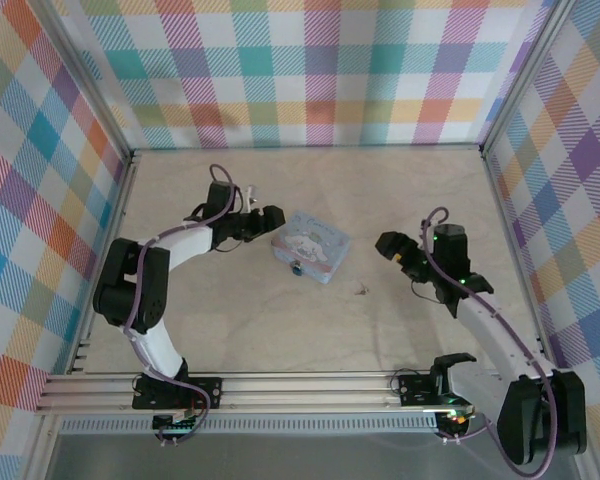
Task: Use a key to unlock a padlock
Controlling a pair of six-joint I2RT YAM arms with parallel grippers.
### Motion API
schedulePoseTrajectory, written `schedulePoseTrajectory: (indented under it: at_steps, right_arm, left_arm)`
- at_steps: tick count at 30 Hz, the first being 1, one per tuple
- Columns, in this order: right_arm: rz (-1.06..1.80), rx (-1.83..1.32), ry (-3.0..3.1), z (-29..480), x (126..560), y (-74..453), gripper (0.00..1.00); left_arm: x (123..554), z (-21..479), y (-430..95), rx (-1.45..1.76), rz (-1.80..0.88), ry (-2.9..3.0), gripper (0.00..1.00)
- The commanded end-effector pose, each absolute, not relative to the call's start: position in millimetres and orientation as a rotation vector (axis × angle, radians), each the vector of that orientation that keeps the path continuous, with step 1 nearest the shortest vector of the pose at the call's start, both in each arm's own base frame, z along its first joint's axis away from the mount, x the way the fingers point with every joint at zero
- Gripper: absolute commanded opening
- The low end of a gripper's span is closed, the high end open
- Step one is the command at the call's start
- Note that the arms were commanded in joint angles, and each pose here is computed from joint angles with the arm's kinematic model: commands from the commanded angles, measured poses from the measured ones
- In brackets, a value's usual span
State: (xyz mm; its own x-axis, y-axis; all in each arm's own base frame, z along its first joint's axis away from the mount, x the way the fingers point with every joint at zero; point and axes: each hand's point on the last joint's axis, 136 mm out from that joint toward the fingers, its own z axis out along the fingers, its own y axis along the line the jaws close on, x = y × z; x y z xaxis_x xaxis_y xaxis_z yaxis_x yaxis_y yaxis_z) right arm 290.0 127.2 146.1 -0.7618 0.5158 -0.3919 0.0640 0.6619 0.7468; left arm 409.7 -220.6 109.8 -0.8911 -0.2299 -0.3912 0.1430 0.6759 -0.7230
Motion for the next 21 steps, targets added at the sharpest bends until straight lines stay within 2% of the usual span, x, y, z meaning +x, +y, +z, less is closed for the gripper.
schedulePoseTrajectory:
  at_steps: [1,6,14,21]
  right_arm:
    - [1.052,0.437,2.358,130.5,281.5,149.5,0.85]
    - [1.076,0.39,2.419,119.1,287.9,175.2,0.83]
    - [1.09,0.327,2.456,118.2,314.3,206.3,0.8]
    - [1.102,0.27,2.513,112.0,334.6,235.3,0.7]
  left_arm:
    - [404.8,125.0,-241.5,0.015,-1.18,2.425,0.77]
    - [393.4,117.9,-254.0,0.07,-1.199,2.458,0.7]
    - [363.8,116.4,-266.8,0.115,-1.195,2.477,0.64]
    - [342.2,113.7,-262.4,0.076,-1.168,2.475,0.61]
